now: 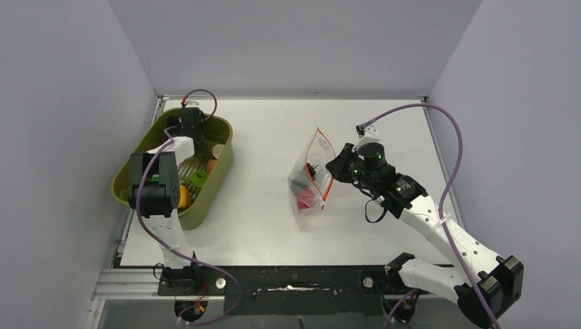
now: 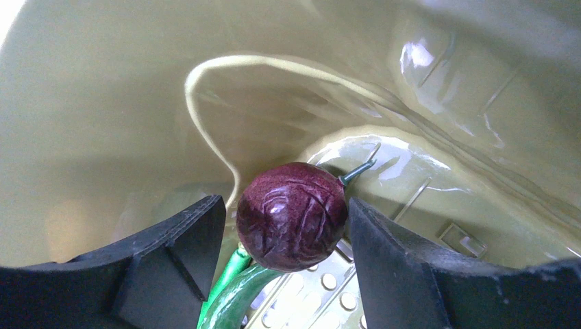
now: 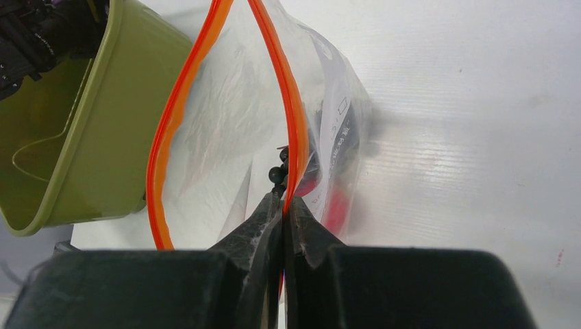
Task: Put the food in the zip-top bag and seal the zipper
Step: Pick up the fake vegetable from the bin.
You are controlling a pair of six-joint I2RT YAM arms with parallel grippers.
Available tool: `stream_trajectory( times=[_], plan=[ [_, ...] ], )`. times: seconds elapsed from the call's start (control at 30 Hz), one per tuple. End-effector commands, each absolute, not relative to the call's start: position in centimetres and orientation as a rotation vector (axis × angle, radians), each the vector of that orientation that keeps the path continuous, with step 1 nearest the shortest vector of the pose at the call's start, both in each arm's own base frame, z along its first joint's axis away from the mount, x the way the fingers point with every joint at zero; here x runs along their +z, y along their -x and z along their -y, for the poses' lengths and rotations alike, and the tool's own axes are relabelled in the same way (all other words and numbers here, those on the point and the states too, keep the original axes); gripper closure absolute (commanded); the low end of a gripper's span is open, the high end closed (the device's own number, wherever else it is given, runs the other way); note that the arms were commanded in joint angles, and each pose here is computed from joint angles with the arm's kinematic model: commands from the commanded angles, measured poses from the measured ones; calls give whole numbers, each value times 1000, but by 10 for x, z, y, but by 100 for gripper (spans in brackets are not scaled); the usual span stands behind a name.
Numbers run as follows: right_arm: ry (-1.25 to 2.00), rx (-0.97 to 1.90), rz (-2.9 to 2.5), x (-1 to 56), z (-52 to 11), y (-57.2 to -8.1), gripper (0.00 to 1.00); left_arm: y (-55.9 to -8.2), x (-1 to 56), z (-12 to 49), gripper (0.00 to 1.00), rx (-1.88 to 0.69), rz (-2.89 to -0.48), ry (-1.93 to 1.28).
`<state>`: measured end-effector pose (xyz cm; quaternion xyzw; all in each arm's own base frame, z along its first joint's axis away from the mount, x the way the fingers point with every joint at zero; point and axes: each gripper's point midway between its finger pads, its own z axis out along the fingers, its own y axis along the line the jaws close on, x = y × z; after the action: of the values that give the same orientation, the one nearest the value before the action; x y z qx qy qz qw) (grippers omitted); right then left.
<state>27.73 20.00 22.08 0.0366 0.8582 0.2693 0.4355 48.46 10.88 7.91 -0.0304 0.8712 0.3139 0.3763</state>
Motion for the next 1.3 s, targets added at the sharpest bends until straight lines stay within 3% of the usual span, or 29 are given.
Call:
stream_trajectory(
  times=[0.0, 0.5, 0.97, 1.27],
  plan=[
    [-84, 700, -2043, 252, -199, -284, 100, -491, 82, -116, 36, 847, -2221, 77],
    [-85, 703, -2029, 256, -196, -283, 100, -471, 69, -111, 33, 808, -2245, 100],
    [-91, 707, -2010, 263, -192, -280, 100, -471, 81, -110, 56, 794, -2237, 117],
    [-96, 708, -1999, 265, -189, -277, 100, -463, 126, -96, 57, 668, -2189, 223]
  ],
)
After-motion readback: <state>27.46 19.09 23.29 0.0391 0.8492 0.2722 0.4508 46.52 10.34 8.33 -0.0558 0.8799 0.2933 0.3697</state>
